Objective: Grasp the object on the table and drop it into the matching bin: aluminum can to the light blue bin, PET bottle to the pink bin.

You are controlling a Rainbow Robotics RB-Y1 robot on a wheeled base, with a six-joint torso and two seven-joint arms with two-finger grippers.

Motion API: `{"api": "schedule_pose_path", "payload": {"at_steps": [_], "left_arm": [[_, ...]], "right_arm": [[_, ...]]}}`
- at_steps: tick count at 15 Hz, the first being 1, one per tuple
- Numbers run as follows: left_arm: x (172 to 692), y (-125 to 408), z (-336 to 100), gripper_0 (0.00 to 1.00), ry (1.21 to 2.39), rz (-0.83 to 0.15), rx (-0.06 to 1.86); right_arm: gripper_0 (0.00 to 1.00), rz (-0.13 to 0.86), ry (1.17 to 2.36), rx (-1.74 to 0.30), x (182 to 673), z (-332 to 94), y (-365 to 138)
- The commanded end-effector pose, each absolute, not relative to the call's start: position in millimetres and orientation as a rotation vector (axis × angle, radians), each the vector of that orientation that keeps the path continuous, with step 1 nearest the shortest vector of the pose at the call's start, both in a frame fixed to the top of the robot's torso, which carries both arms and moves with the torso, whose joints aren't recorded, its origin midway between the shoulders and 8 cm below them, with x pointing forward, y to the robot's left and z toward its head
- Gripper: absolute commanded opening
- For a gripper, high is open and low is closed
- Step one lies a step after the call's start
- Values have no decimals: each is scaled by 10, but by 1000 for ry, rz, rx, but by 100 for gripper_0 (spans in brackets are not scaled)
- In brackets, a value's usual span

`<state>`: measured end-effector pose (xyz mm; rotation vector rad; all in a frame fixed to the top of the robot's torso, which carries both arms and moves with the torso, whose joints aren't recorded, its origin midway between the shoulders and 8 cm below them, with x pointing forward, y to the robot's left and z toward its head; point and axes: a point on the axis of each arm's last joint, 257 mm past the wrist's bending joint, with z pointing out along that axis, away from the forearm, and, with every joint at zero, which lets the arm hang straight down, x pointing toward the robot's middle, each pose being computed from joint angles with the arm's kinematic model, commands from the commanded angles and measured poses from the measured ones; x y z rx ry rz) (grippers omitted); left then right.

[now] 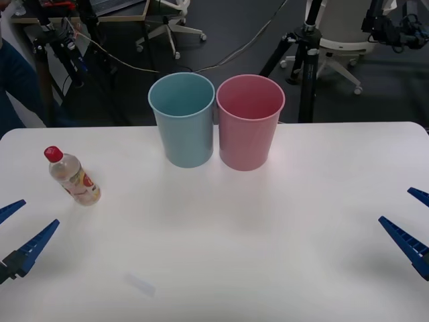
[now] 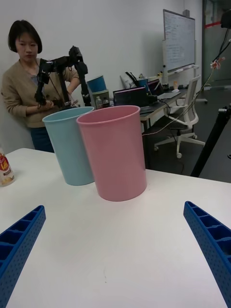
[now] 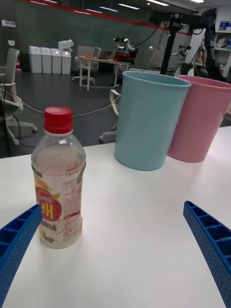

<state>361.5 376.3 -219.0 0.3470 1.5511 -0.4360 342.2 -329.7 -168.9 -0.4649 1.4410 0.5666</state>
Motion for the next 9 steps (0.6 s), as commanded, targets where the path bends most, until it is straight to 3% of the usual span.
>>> {"api": "schedule_pose_path", "payload": {"at_steps": [1, 5, 9], "left_arm": [[3705, 3872, -2362, 100, 1571, -423, 315], [3945, 3932, -2528, 100, 1553, -359, 338], [4214, 3859, -2612, 100, 1542, -384, 317]], "right_arm": [[100, 567, 1441, -465, 3423, -1689, -3297], [100, 567, 1441, -465, 3423, -1689, -3297], [100, 567, 1441, -465, 3423, -1689, -3297]]}}
